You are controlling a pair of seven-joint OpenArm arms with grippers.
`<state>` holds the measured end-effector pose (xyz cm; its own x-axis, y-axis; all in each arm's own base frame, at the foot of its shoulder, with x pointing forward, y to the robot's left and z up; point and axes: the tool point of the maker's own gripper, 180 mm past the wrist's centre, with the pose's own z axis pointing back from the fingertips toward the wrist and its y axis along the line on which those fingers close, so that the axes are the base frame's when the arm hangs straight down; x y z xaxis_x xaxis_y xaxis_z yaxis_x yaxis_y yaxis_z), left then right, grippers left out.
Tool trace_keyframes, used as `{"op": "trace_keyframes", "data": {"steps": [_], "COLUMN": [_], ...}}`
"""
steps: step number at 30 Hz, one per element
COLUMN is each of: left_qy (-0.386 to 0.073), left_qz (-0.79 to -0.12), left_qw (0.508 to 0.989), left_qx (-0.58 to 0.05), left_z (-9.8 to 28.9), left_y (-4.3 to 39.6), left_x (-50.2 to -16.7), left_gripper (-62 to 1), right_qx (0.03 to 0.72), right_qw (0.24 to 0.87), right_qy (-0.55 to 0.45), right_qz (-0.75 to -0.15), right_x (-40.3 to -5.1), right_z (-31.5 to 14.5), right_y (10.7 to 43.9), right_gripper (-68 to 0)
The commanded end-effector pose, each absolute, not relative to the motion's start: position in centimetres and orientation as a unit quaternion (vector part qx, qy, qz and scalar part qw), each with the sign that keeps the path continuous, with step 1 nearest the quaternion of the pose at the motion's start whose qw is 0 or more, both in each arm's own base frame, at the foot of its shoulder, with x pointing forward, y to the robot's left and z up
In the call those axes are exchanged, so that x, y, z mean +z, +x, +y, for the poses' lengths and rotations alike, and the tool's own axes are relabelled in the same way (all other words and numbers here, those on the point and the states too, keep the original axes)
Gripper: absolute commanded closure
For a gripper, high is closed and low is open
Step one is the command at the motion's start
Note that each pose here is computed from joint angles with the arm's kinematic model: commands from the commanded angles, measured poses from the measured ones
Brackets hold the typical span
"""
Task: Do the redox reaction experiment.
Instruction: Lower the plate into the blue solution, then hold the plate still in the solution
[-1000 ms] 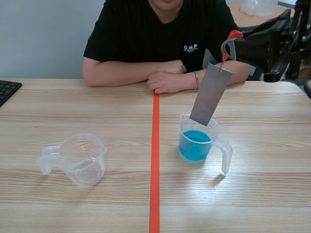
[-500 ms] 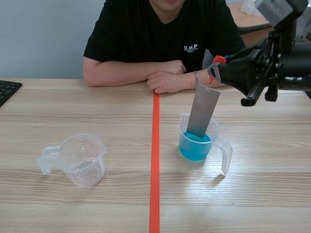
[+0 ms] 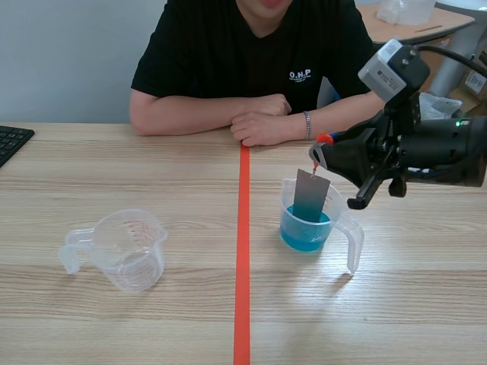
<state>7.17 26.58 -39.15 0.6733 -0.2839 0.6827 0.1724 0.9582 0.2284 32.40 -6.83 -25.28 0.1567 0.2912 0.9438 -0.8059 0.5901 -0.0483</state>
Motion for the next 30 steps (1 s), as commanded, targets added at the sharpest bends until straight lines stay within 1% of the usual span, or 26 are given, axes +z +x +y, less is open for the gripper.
{"op": "trace_keyframes", "data": {"steps": [1,5,30], "left_qy": [0.072,0.072,0.072], "left_qz": [-0.395,-0.395,-0.395], "left_qw": [0.908,0.908,0.908], "left_qx": [-0.123,-0.123,-0.123], "left_z": [26.42,26.42,26.42], "left_y": [7.65,7.65,7.65], "left_x": [-38.73,-38.73,-38.73], "left_gripper": [-4.9,-4.9,-4.9], "right_qx": [0.380,0.384,0.384], "right_qw": [0.710,0.713,0.713], "right_qy": [0.239,0.232,0.232], "right_qz": [-0.542,-0.539,-0.539], "right_x": [-24.19,-24.60,-24.62], "right_z": [-7.13,-7.21,-7.23], "right_y": [33.05,33.08,33.07], "right_gripper": [-1.3,-1.3,-1.3]}}
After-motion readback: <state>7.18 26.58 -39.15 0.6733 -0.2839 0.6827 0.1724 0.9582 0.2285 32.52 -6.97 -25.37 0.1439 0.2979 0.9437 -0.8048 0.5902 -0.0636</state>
